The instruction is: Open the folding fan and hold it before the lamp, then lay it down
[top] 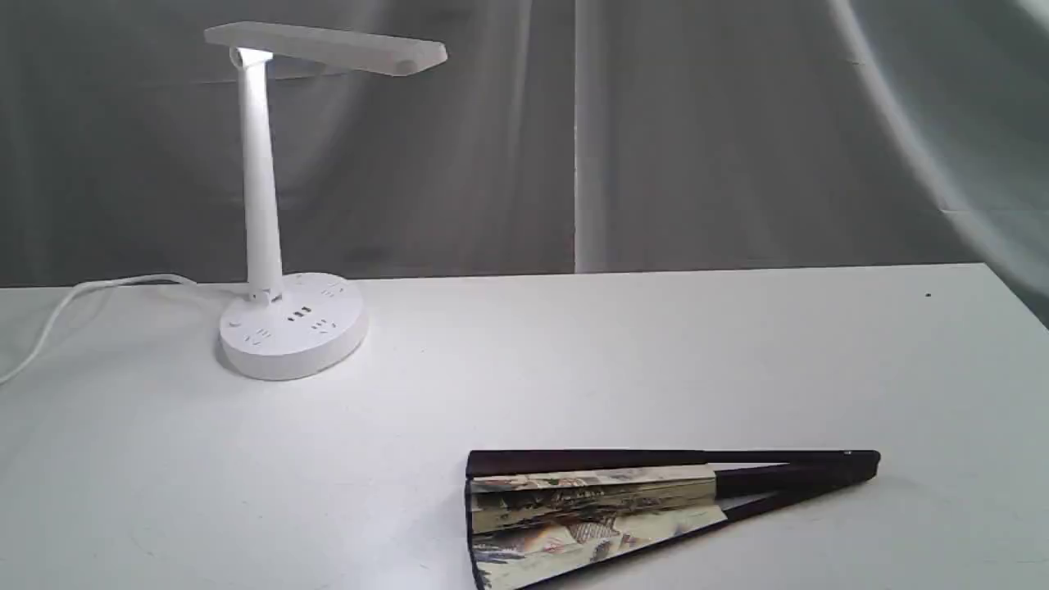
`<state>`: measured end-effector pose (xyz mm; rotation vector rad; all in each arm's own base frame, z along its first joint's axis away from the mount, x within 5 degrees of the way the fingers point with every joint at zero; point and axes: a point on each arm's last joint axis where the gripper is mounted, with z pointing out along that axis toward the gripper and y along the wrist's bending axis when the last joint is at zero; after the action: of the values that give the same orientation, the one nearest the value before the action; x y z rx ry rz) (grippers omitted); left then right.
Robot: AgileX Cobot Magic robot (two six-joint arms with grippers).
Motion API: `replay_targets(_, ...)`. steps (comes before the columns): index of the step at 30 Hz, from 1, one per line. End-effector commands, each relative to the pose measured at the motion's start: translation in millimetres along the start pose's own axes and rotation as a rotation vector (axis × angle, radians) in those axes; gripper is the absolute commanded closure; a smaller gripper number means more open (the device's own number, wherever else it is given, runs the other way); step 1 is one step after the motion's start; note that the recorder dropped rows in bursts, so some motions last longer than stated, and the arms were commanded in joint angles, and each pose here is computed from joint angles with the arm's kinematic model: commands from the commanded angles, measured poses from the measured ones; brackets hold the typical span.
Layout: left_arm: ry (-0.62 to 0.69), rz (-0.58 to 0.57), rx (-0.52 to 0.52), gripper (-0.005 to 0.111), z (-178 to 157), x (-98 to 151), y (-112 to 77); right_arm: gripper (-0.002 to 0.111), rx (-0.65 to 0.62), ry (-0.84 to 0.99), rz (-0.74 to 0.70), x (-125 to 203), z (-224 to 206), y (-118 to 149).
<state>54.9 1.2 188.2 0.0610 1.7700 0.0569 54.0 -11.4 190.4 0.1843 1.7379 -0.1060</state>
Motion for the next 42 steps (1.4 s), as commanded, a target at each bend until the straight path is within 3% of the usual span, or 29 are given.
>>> replay_targets(1,-0.008,-0.005,0.007,0.107,0,0,-0.6,0.108,-0.007,-0.021,0.002,-1,0,0)
replay_targets(9,-0.008,-0.005,0.007,0.107,0,0,-0.6,0.108,-0.086,-0.201,0.246,-18,-2,5)
replay_targets(15,-0.008,-0.005,0.007,0.107,0,0,-0.6,0.108,-0.099,-0.317,0.260,-28,-5,5)
replay_targets(19,-0.008,-0.005,0.007,0.107,0,0,-0.6,0.108,-0.123,-0.414,0.345,-37,-8,4)
replay_targets(25,-0.008,-0.005,0.007,0.107,0,0,-0.6,0.108,-0.130,-0.484,0.250,-72,-17,7)
replay_targets(31,-0.008,-0.005,0.007,0.107,0,0,-0.6,0.108,-0.110,-0.352,0.223,-104,10,10)
replay_targets(42,-0.008,-0.005,0.007,0.107,0,0,-0.6,0.108,-0.077,0.069,0.047,-113,126,18)
